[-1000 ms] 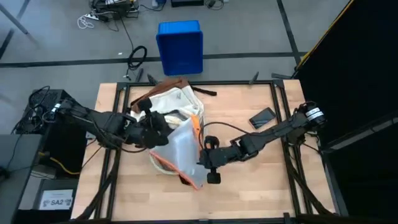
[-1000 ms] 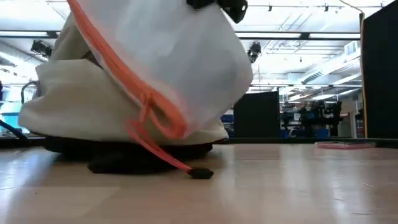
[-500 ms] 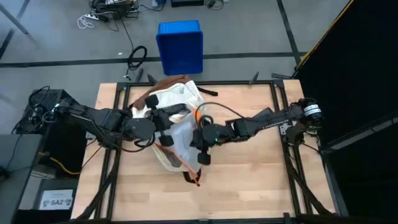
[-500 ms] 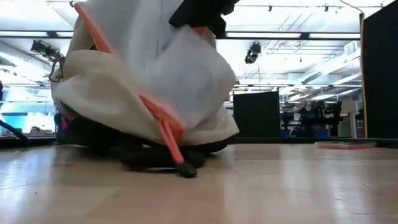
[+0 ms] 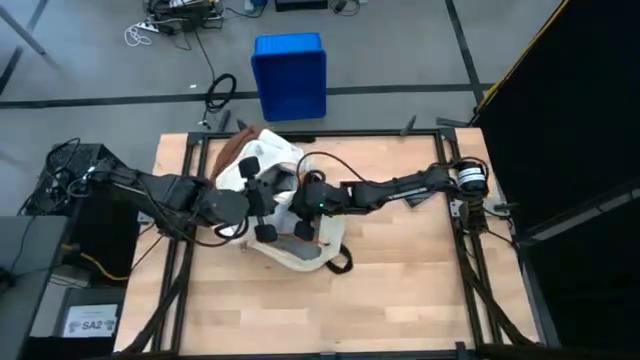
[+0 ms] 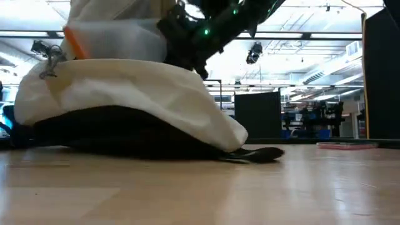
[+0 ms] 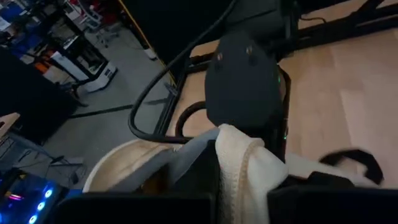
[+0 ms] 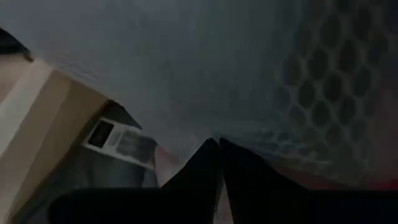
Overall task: Unpack backpack
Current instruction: Put the zip bag into the white backpack
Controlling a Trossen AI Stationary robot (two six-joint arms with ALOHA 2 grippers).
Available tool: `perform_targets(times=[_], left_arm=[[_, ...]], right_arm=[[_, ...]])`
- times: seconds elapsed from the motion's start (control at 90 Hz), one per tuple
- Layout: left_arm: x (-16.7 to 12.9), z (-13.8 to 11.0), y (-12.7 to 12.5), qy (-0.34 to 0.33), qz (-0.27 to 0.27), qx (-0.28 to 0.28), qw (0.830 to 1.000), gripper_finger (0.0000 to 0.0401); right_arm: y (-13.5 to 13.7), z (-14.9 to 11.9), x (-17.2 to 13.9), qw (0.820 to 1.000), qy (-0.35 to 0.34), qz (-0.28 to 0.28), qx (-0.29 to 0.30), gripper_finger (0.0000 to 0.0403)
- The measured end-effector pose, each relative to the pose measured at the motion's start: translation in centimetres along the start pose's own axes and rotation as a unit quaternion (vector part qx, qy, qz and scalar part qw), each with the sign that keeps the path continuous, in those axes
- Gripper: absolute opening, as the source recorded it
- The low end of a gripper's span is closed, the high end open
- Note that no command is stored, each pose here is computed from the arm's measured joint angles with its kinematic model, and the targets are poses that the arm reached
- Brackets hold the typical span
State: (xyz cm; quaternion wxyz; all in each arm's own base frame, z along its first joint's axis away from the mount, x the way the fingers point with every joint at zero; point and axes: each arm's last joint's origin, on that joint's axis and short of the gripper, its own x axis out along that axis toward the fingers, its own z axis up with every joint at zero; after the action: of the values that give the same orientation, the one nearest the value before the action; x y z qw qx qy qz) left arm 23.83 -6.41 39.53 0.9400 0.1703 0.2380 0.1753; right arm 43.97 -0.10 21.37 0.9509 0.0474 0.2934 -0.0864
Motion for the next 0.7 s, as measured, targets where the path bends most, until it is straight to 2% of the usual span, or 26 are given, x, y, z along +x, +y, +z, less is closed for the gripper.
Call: perform_targets(times=[0.1, 0.189, 0.333, 0.433, 0.522, 0.611, 0.7], left_arm=[[0.0, -0.3, 0.0, 0.014, -0.004, 0.001, 1.000, 0.0000], [-0.1, -0.9, -0.1, 0.036, -0.004, 0.003, 0.999, 0.0000], [-0.1, -2.1, -0.2, 0.083, -0.008, 0.007, 0.996, 0.0000], [0.2, -3.1, -0.6, 0.109, -0.016, 0.014, 0.994, 0.0000], [0.4, -3.5, -0.8, 0.115, -0.017, 0.019, 0.993, 0.0000], [0.5, -3.3, -0.9, 0.104, -0.017, 0.014, 0.994, 0.0000], [0.6, -2.7, -0.9, 0.076, -0.019, 0.015, 0.997, 0.0000]], right_arm=[[0.3, -0.6, -0.1, 0.999, 0.034, 0.034, -0.015, 0.0006], [1.0, -1.2, -1.0, 0.995, 0.080, 0.045, -0.040, 0.0027], [2.8, -1.9, -3.9, 0.985, 0.145, 0.034, -0.081, 0.0093], [3.9, -1.7, -6.4, 0.982, 0.162, 0.005, -0.092, 0.0147], [4.9, -1.0, -8.6, 0.984, 0.141, -0.018, -0.109, 0.0190], [5.9, 0.2, -10.2, 0.987, 0.081, -0.041, -0.129, 0.0222], [6.7, 1.7, -10.7, 0.990, 0.003, -0.036, -0.133, 0.0239]])
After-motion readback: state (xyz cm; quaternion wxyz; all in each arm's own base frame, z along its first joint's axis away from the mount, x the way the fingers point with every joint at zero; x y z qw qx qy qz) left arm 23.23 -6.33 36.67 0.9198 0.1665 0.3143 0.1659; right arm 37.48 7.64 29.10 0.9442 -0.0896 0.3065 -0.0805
